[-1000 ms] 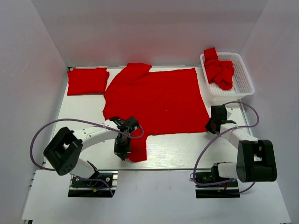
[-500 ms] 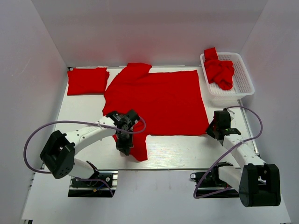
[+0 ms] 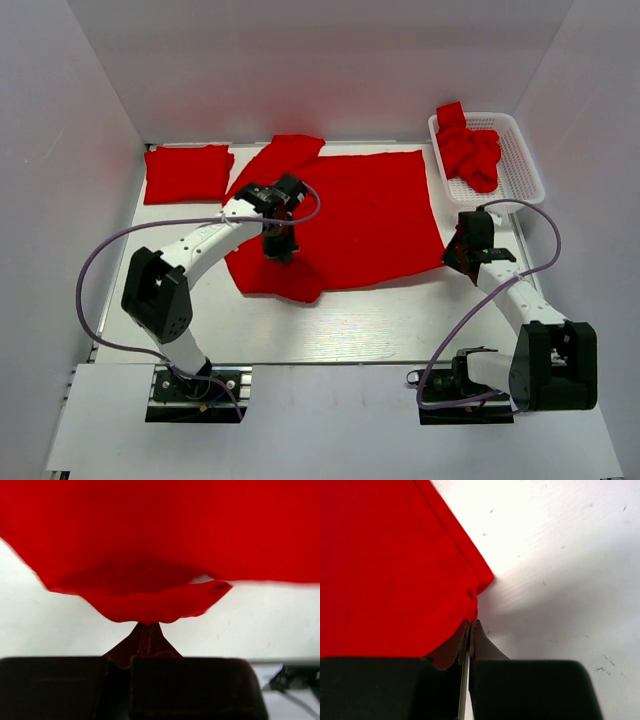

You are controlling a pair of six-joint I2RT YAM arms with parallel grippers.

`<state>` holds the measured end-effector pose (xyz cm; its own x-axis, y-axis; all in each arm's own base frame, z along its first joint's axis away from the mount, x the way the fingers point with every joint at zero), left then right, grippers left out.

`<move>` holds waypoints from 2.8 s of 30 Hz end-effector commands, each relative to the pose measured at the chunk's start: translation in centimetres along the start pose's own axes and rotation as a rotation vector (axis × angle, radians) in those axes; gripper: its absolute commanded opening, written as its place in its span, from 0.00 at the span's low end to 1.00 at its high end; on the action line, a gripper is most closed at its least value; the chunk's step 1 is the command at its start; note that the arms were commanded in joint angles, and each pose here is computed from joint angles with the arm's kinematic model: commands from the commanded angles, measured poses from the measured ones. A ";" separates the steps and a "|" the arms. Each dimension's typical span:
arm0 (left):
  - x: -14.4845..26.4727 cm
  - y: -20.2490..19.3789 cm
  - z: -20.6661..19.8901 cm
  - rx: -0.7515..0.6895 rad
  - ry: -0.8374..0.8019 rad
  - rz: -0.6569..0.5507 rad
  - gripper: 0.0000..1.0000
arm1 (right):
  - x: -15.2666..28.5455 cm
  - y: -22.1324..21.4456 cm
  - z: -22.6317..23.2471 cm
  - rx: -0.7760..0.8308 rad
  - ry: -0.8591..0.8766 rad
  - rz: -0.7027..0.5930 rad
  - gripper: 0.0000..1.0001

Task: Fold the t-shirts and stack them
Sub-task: Grap the side of the flattened tshirt closest away from the robot with both arms, then fold the flattened tshirt in 1/3 of the way

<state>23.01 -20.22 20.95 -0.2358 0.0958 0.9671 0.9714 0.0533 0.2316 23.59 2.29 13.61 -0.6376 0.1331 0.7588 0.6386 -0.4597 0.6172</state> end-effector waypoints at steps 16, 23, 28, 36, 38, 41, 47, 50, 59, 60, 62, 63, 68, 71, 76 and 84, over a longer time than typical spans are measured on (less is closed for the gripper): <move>4.0 9.2 2.5 -0.088 0.005 -0.596 0.00 | -0.7 5.5 2.4 0.075 -0.037 -0.073 0.00; 5.0 12.0 3.3 -0.089 0.083 -0.681 0.00 | -1.4 6.6 3.1 0.100 -0.051 -0.063 0.00; 5.3 13.6 3.7 -0.093 0.111 -0.726 0.00 | -1.7 7.7 3.6 0.105 -0.065 -0.078 0.00; 4.9 16.1 5.0 -0.093 0.132 -0.791 0.00 | -3.2 9.1 4.5 0.131 -0.078 -0.063 0.00; 4.6 16.9 5.1 -0.095 0.142 -0.794 0.00 | -3.7 9.6 4.9 0.137 -0.077 -0.064 0.00; 3.8 17.4 5.7 -0.082 0.157 -0.785 0.00 | -4.0 10.3 5.4 0.148 -0.072 -0.066 0.00; 3.0 18.6 6.6 -0.093 0.169 -0.805 0.00 | -5.3 11.5 6.6 0.182 -0.055 -0.053 0.00; 1.9 19.3 6.7 -0.127 0.158 -0.822 0.00 | -6.2 11.6 6.8 0.191 -0.066 -0.035 0.00; -2.4 21.6 7.0 -0.194 0.154 -0.822 0.00 | -8.4 12.3 7.6 0.218 -0.056 -0.037 0.00; -3.3 22.2 7.3 -0.189 0.163 -0.809 0.00 | -8.4 12.6 7.9 0.227 -0.052 -0.045 0.00; -4.3 22.5 7.3 -0.190 0.179 -0.788 0.00 | -8.9 12.7 8.0 0.236 -0.045 -0.042 0.00; -4.5 23.0 7.6 -0.179 0.183 -0.797 0.03 | -8.9 13.2 8.5 0.236 -0.032 -0.053 0.01; -6.1 25.1 8.1 -0.151 0.208 -0.786 1.00 | -9.6 13.3 9.3 0.263 0.017 -0.010 0.18; -4.2 27.3 7.2 -0.136 0.197 -0.818 1.00 | -9.0 13.6 9.9 0.266 0.071 -0.016 0.25; -3.8 28.4 7.2 -0.154 0.195 -0.780 1.00 | -8.7 13.1 10.2 0.285 0.115 0.008 0.40; -0.8 24.0 8.3 -0.100 0.190 -0.693 1.00 | -7.0 12.8 11.1 0.344 0.174 -0.003 0.90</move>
<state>49.69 -11.65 21.20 -0.8119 -0.1044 0.5744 0.5830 -0.0957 0.8068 41.13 5.27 15.61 -0.6242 -0.0133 0.7812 0.7724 -0.1610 0.6144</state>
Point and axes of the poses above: each gripper's point midway between its finger pads, its own x axis back along the fingers, its own z axis along the line the jaws close on, y = z × x, the point moved 9 cm from there along x, back along the fingers, and after that the axes turned 2 degrees about -x, right-handed, at the moved point
